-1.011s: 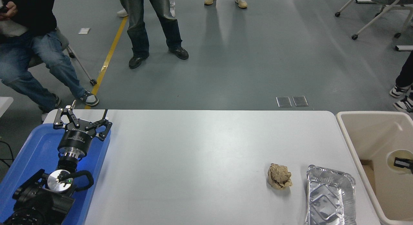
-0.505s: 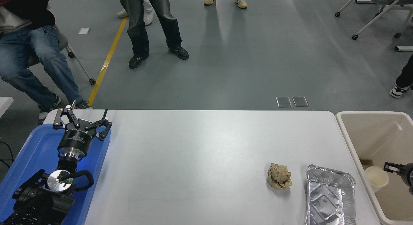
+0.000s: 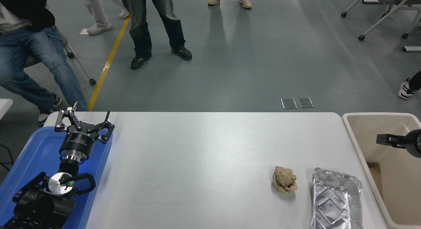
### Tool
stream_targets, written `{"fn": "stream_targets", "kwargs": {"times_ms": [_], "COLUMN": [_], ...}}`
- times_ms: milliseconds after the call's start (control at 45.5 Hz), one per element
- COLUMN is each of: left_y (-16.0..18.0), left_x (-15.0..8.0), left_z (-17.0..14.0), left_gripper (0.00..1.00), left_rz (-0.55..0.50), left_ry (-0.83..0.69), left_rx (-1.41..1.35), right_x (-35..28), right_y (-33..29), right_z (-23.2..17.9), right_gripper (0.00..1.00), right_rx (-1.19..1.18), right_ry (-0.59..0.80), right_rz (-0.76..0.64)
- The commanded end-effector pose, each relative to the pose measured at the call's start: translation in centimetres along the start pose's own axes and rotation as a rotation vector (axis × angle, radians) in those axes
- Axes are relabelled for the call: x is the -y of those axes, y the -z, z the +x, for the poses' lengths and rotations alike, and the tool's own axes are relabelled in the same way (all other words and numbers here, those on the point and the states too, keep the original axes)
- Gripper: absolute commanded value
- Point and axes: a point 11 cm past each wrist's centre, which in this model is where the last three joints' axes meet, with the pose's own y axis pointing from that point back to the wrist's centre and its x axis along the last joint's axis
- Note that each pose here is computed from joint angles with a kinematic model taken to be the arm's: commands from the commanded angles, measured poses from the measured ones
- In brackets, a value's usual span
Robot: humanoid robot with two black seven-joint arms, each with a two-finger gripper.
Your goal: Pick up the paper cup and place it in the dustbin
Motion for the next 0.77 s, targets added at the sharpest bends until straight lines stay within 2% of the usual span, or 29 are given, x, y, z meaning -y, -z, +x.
{"fn": "stream_targets", "kwargs": {"times_ms": [0, 132, 330, 549, 747], "left_y": [0.0, 0.0, -0.1, -0.1, -0.1], "left_x": [0.0, 0.0, 0.0, 0.0, -0.1], "left_z": [0.1, 0.1, 0.1, 0.1, 0.1], "left_gripper": [0.99, 0.99, 0.99, 0.99, 0.99], "left_rz": [-0.001, -0.003, -0.005, -0.007, -0.007], "left_ry": [-0.002, -0.002, -0.002, -0.002, -0.004], "left_rx": [0.000, 0.000, -0.002, -0.003, -0.002], "right_x": [-10.0, -13.8, -17.9, -19.5, -19.5], "right_y": [8.2, 13.5, 19.6, 23.1, 23.6], "right_z": [1.2, 0.0, -1.2, -1.9, -2.1], "right_gripper": [1.00, 1.00, 1.00, 1.00, 1.00], "right_rx": [-0.076, -0.144, -0.218, -0.283, -0.296], "right_ry": [0.214, 0.342, 0.372, 0.390, 0.391], "right_rz": [0.132, 0.185, 0.212, 0.216, 0.209]}}
